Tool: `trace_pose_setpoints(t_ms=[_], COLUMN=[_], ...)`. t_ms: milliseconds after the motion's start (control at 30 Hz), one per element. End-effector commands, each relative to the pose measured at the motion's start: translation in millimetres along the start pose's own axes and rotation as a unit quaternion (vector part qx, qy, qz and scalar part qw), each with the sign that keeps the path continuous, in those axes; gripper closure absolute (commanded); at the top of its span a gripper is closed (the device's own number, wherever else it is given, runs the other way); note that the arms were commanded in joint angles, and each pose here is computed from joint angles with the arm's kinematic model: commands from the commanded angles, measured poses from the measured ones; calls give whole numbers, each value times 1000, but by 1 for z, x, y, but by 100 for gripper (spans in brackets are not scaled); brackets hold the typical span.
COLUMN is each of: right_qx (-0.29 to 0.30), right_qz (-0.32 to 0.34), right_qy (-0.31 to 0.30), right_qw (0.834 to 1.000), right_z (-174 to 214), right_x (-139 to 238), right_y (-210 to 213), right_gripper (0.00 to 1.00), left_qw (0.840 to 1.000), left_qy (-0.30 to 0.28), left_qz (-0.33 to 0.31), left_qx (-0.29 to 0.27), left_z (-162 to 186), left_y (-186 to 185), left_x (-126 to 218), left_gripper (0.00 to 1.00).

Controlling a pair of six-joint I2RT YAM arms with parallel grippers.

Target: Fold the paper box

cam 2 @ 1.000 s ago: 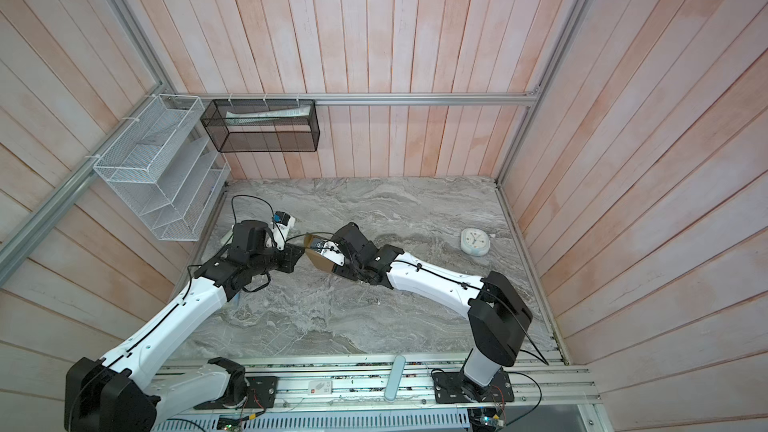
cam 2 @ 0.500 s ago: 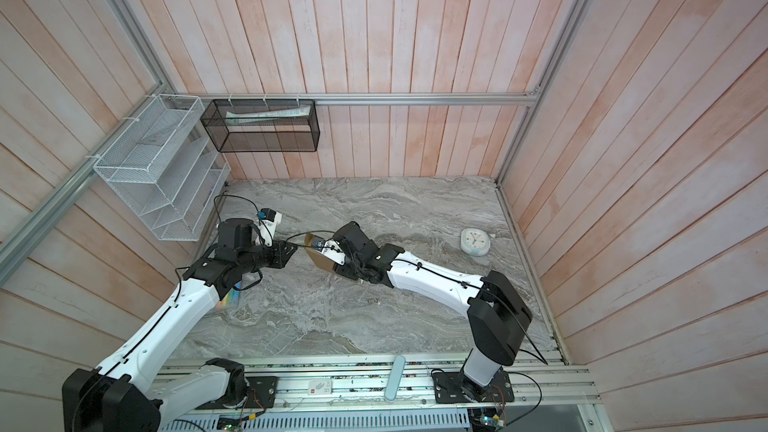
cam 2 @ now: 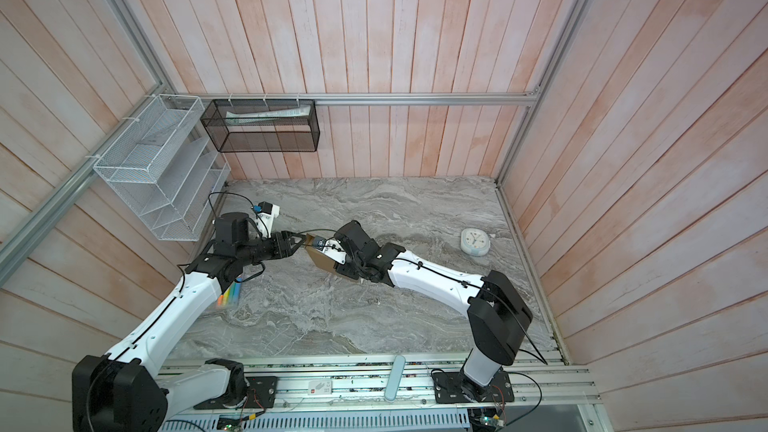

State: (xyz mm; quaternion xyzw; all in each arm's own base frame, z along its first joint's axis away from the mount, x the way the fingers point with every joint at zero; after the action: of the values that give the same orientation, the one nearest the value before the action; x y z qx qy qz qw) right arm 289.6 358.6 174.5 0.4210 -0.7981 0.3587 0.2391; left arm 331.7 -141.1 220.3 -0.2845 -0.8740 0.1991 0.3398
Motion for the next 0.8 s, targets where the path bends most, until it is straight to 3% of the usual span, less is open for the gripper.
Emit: trace_pose_setpoints(t_ms=[0,533,767], right_qx=[-6,-7,-7], right_qz=[-7,-8,-7], right_qy=[9,10,10], right_qw=[1000,1000,1000], right_z=[4,2,1], right_x=[-5,-7,-8], right_y=[1,0,-1], right_gripper=[51,52,52], left_qw=[999,996,995], left_qy=[-23,-8,5], left_qz=[42,58,58], left_qx=[21,74,83], left_z=[-20,-24,-15], left_y=[-10,13,20], left_x=[-4,-41,-49], left_gripper=[41,41,49])
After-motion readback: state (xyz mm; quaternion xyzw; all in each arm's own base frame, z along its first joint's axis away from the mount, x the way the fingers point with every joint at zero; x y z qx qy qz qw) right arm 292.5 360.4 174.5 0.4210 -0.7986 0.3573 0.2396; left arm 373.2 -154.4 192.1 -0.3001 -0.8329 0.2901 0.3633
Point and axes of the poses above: each gripper's point midway between its finger pads, its own x axis back along the fingers, its own y axis along the line the jaws close on, z = x × y, the point moved 1 cm from there along x, back along the fingers, and after that the axes turned 3 degrees about -x, right-handed, at the moved point
